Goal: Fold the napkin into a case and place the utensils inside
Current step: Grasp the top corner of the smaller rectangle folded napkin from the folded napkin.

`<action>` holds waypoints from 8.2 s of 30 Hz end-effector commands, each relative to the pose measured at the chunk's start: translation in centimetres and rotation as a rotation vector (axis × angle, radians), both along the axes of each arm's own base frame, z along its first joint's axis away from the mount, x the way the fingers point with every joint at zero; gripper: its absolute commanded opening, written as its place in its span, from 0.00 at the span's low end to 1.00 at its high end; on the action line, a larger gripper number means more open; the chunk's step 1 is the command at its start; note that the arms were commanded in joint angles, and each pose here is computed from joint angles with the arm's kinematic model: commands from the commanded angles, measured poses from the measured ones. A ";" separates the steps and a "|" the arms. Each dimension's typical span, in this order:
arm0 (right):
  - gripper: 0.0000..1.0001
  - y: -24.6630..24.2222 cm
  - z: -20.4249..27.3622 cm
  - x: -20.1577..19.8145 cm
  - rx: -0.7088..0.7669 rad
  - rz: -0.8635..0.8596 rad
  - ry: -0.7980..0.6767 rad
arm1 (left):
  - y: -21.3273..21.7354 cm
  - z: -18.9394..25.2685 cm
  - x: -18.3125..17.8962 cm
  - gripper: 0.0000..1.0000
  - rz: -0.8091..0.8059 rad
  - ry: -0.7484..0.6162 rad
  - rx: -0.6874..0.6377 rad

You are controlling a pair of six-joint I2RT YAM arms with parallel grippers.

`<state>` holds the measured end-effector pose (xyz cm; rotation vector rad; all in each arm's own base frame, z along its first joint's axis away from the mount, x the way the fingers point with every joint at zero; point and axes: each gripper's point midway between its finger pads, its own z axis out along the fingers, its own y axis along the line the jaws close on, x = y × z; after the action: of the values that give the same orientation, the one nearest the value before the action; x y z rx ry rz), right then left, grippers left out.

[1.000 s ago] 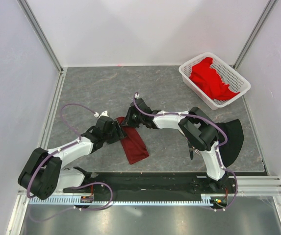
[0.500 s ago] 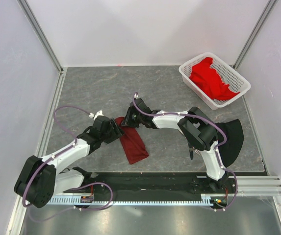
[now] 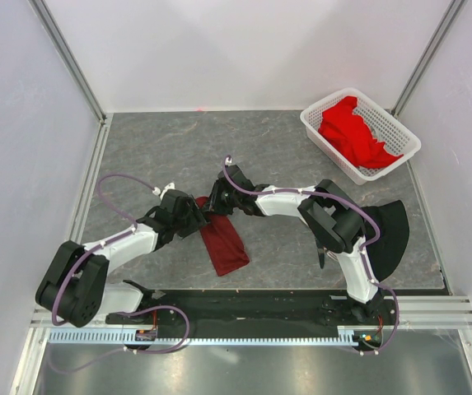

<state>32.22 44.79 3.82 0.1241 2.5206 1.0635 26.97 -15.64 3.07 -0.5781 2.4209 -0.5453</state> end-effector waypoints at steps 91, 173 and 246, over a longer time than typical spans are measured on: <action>0.01 2.8 2.2 0.1 0.074 0.227 -0.077 | 4.7 5.4 4.9 0.22 0.052 -0.076 0.258; 0.07 3.3 -3.2 -0.5 0.152 0.103 0.043 | 1.2 0.5 2.5 0.02 -0.011 0.087 0.025; 0.06 1.2 -0.6 -4.3 0.092 0.293 0.015 | 0.9 1.9 2.0 0.02 -0.016 0.079 -0.111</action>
<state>29.35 44.14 4.12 -0.1902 2.5474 1.2601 28.74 -14.14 3.78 -0.6609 2.4937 -0.6350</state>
